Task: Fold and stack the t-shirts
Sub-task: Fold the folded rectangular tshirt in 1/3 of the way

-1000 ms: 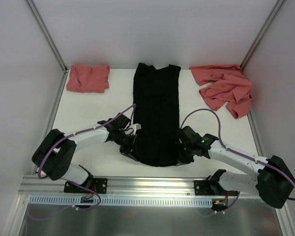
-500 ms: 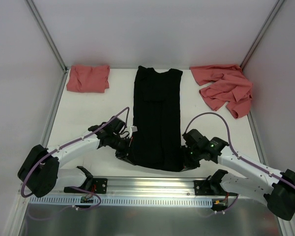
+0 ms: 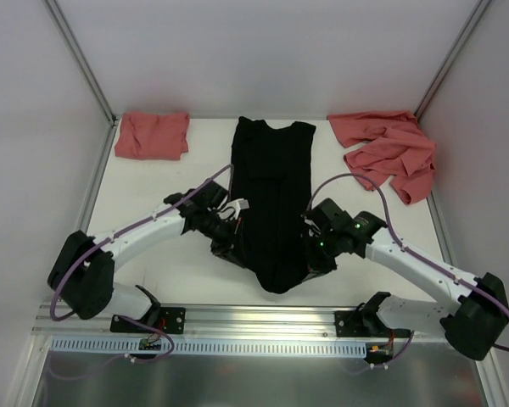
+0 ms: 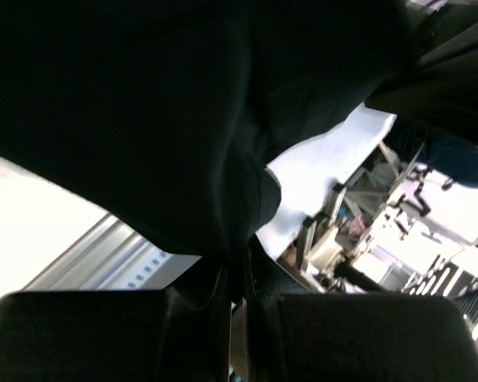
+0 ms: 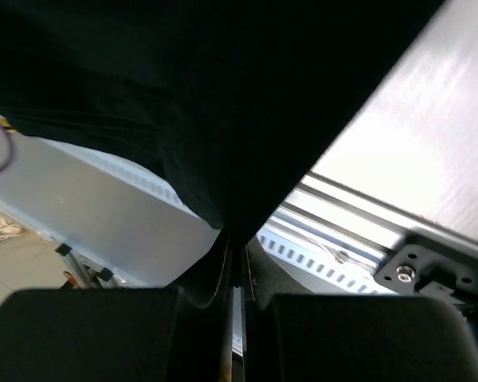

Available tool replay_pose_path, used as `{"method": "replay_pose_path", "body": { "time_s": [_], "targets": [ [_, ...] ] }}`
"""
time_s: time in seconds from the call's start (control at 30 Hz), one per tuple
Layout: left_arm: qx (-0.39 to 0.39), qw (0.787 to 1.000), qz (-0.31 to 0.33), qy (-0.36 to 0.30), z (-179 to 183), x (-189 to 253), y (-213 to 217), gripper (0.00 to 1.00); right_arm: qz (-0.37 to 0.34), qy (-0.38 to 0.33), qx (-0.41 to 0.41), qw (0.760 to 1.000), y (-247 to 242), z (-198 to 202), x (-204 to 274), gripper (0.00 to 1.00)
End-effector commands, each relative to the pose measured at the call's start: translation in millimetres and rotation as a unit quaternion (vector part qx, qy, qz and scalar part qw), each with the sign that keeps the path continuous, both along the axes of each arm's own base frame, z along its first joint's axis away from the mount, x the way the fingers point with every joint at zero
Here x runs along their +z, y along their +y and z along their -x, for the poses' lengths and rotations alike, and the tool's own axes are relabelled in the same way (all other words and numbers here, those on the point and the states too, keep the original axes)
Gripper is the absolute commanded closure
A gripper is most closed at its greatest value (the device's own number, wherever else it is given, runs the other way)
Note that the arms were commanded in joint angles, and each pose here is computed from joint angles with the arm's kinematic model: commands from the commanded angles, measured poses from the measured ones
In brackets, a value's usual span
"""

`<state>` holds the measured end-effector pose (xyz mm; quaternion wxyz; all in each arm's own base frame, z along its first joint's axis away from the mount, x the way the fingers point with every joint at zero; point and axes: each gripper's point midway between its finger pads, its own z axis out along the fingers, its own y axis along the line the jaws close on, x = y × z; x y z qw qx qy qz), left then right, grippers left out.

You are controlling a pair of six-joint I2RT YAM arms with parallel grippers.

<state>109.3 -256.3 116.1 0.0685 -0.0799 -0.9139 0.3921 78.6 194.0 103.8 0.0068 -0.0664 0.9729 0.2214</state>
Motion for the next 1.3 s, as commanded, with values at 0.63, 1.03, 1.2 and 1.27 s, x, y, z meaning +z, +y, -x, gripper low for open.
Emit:
{"method": "replay_pose_path", "body": {
  "time_s": [0.63,1.03,1.2,1.27],
  "targets": [
    [0.014,0.997,0.029,-0.063,-139,71,-9,1.0,-0.047,-0.011,0.0,0.999,10,-172,54,0.99],
    [0.082,0.995,0.002,-0.065,-214,12,4,0.61,-0.033,-0.038,-0.047,0.998,2,-274,31,0.95],
    [0.108,0.983,0.0,-0.149,-259,10,-2,0.01,0.007,-0.096,-0.058,0.994,-15,-336,33,0.58],
    [0.127,0.973,-0.015,-0.194,-266,22,6,0.01,-0.001,-0.116,-0.068,0.991,-21,-350,46,0.49]
  ]
}}
